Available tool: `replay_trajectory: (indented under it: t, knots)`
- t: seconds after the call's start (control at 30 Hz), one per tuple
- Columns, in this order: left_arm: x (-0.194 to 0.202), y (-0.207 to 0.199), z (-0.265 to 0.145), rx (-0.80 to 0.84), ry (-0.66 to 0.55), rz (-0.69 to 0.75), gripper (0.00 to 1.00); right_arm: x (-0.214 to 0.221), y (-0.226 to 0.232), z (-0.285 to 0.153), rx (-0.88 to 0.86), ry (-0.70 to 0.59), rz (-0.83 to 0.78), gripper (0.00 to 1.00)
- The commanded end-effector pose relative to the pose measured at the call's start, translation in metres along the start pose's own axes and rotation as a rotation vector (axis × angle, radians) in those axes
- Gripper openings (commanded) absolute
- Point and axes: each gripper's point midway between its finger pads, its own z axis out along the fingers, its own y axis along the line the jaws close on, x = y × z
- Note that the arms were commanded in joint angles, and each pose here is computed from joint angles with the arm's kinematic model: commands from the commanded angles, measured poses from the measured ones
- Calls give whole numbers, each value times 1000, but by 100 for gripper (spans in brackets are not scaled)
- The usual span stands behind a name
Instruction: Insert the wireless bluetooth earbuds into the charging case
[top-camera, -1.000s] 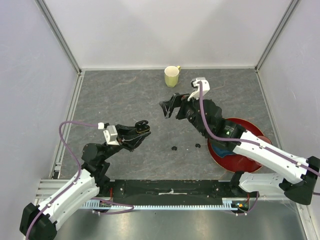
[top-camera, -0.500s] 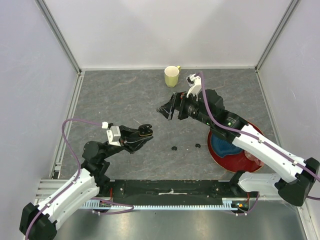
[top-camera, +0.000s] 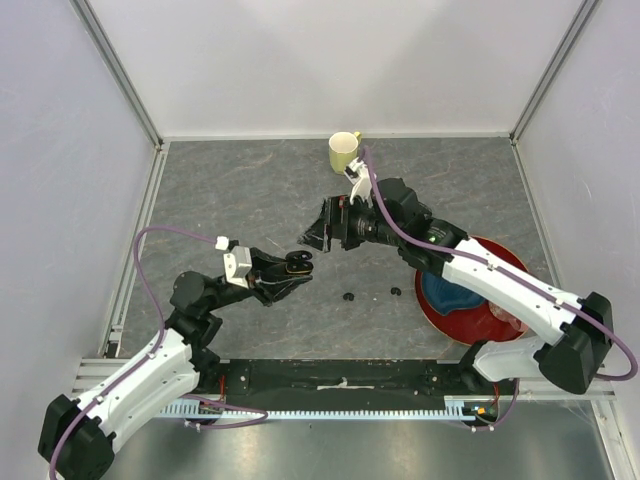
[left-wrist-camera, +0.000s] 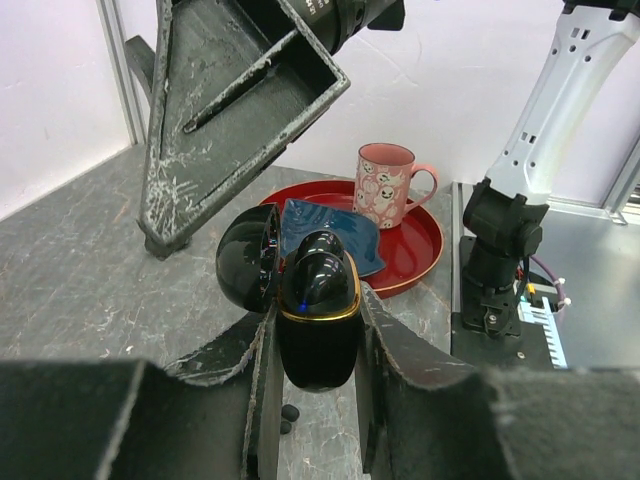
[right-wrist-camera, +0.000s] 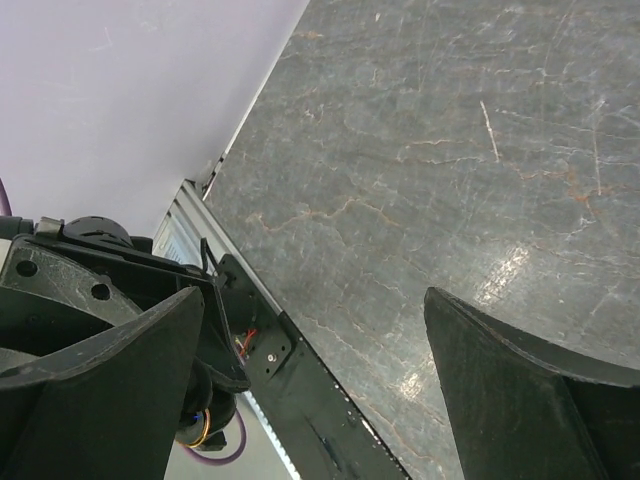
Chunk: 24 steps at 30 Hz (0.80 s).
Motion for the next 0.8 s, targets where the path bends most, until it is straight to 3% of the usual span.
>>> replay_trajectory:
  t: [0.0, 0.53, 0.63, 0.77]
  knots:
    - [-21, -4, 5, 37, -39, 77, 2, -5, 18, 5, -89, 0, 7, 98]
    - [-18, 22, 9, -103, -52, -11, 2, 31, 10, -7, -109, 139, -70, 98]
    - [-15, 30, 12, -142, -33, -70, 2, 17, -9, -8, 10, 52, -50, 98]
    - [5, 54, 16, -284, 78, -257, 2, -12, -41, -30, 227, -149, 7, 98]
